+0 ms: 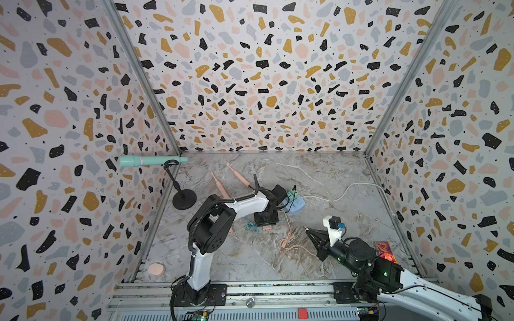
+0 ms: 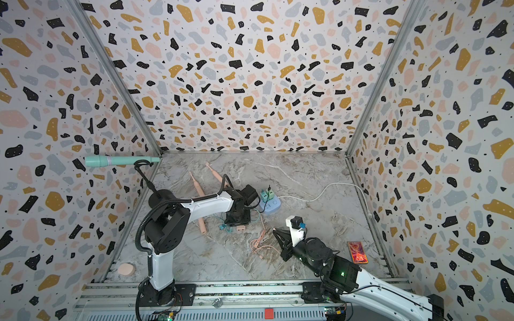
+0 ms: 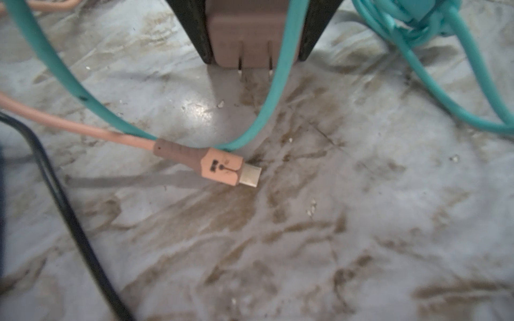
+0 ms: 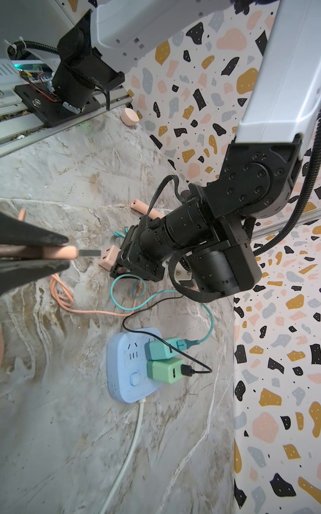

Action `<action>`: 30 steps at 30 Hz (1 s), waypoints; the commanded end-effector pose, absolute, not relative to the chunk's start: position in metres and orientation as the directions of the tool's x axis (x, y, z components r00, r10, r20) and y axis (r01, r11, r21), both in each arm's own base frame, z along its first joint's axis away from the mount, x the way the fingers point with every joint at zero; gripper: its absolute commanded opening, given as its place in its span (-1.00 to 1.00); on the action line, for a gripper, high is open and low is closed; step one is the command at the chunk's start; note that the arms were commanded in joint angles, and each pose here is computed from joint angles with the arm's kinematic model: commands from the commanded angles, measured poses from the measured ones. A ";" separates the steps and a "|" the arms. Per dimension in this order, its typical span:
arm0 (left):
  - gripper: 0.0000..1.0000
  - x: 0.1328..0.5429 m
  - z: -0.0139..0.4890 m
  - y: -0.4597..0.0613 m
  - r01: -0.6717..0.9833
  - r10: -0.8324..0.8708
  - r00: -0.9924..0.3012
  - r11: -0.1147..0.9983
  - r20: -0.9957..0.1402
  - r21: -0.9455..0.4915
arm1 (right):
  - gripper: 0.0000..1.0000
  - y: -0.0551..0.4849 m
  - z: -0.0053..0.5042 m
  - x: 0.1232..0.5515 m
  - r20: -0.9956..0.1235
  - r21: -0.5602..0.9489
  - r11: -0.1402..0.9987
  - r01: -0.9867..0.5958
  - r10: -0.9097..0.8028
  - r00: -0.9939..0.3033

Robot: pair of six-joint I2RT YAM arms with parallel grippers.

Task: Charge the electric toothbrush
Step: Pick up the plug from the center of the board.

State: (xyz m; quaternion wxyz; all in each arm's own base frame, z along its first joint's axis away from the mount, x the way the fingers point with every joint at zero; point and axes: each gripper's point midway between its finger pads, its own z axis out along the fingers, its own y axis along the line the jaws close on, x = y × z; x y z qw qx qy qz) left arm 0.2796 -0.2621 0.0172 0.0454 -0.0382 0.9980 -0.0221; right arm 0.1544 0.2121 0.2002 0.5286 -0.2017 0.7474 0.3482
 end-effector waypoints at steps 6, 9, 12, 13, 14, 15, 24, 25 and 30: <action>-1.00 0.284 0.033 -0.272 -0.058 -0.067 -0.993 0.994 -0.096 -0.097 | -1.00 0.221 0.197 0.148 -0.925 0.337 0.629 -0.700 0.081 -0.372; -1.00 0.302 0.078 -0.289 -0.058 -0.102 -0.975 0.975 -0.196 -0.215 | -1.00 0.224 0.204 0.143 -0.933 0.331 0.595 -0.732 0.091 -0.348; -1.00 0.315 0.127 -0.300 -0.078 -0.192 -0.938 0.928 -0.288 -0.365 | -1.00 0.228 0.214 0.138 -0.942 0.325 0.552 -0.768 0.113 -0.318; -1.00 0.317 0.146 -0.303 -0.073 -0.225 -0.921 0.902 -0.319 -0.426 | -1.00 0.229 0.217 0.135 -0.942 0.328 0.533 -0.779 0.124 -0.312; -1.00 0.316 0.159 -0.302 -0.084 -0.268 -0.904 0.876 -0.334 -0.475 | -1.00 0.230 0.220 0.133 -0.941 0.335 0.515 -0.789 0.137 -0.310; -1.00 0.315 0.168 -0.302 -0.088 -0.303 -0.891 0.846 -0.339 -0.526 | -1.00 0.231 0.223 0.131 -0.939 0.341 0.500 -0.796 0.148 -0.309; -1.00 0.283 0.250 -0.297 -0.001 -0.534 -0.801 0.452 -0.270 -0.892 | -1.00 0.245 0.258 0.102 -0.922 0.365 0.281 -0.888 0.239 -0.304; -1.00 0.278 0.262 -0.294 0.022 -0.553 -0.789 0.410 -0.268 -0.912 | -1.00 0.246 0.263 0.098 -0.916 0.370 0.249 -0.895 0.257 -0.307; -1.00 0.250 0.314 -0.286 0.153 -0.613 -0.753 0.189 -0.238 -0.970 | -1.00 0.246 0.283 0.081 -0.892 0.371 0.106 -0.923 0.318 -0.322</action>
